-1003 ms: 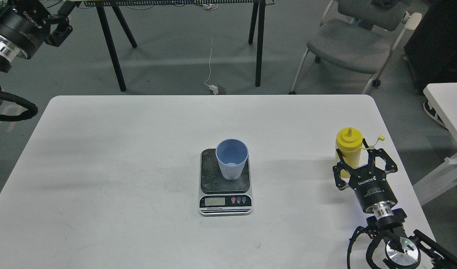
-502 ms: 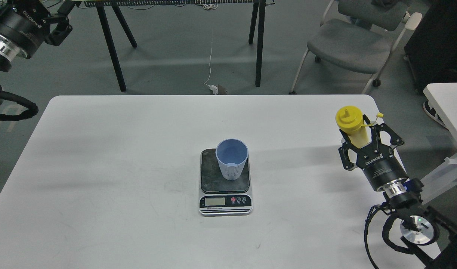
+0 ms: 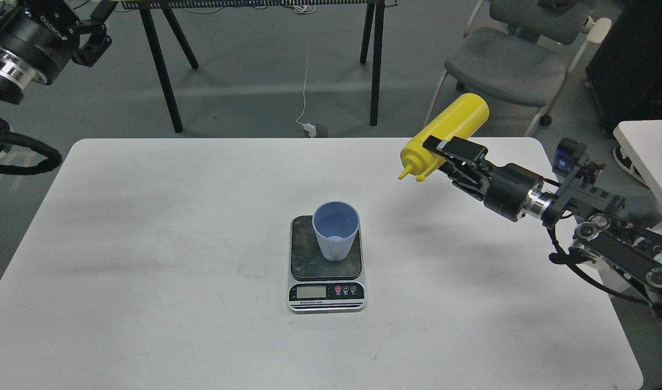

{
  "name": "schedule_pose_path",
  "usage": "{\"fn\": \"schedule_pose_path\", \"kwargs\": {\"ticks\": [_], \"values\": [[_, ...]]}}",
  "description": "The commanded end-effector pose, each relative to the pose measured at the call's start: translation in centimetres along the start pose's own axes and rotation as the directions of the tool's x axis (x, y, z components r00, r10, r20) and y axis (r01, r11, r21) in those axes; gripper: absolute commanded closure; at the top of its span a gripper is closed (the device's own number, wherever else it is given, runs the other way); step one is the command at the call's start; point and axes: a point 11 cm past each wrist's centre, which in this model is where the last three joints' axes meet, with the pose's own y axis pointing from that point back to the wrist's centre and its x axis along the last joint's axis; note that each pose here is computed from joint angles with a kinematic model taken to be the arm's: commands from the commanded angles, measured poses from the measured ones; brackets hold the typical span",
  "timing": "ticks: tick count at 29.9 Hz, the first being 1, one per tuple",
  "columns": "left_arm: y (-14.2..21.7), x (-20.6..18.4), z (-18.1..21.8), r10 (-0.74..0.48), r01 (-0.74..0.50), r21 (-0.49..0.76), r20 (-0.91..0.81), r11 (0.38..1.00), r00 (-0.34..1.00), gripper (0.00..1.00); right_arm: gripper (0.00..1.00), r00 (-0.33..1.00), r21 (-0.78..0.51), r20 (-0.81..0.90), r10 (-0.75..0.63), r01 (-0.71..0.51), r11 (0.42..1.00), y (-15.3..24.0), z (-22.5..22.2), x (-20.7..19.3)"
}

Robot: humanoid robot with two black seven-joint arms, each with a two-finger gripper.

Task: Pour seasoning into cup on scale with both arms
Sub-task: 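Lift the yellow bottle and tip it upside down over the cup, then hold the inverted bottle over the cup to pour sauce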

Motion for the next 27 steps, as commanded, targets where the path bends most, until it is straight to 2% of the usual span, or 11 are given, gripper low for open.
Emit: {"fn": "schedule_pose_path", "kwargs": {"ticks": [1, 9, 19, 27], "values": [[0.0, -0.1, 0.0, -0.001, 0.001, 0.001, -0.001, 1.000, 1.000, 0.06, 0.41, 0.981, 0.007, -0.174, -0.083, 0.085, 0.996, -2.1, -2.7, 0.7], [0.0, 0.0, 0.0, -0.001, 0.001, 0.000, -0.001, 1.000, 1.000, 0.06, 0.41, 0.869, -0.007, -0.468, -0.160, 0.177, 0.984, -4.6, -5.6, 0.7], [-0.1, -0.2, 0.0, -0.004, 0.004, -0.002, -0.004, 1.000, 1.000, 0.06, 0.40, 0.782, -0.012, -0.581, -0.227, 0.271, 0.962, -6.9, -7.4, -1.7], [-0.1, -0.1, 0.1, 0.000, 0.000, -0.007, -0.010, 1.000, 1.000, 0.06, 0.40, 0.709, -0.069, -0.660, -0.248, 0.271, 0.960, -7.8, -6.5, -2.0]]}}
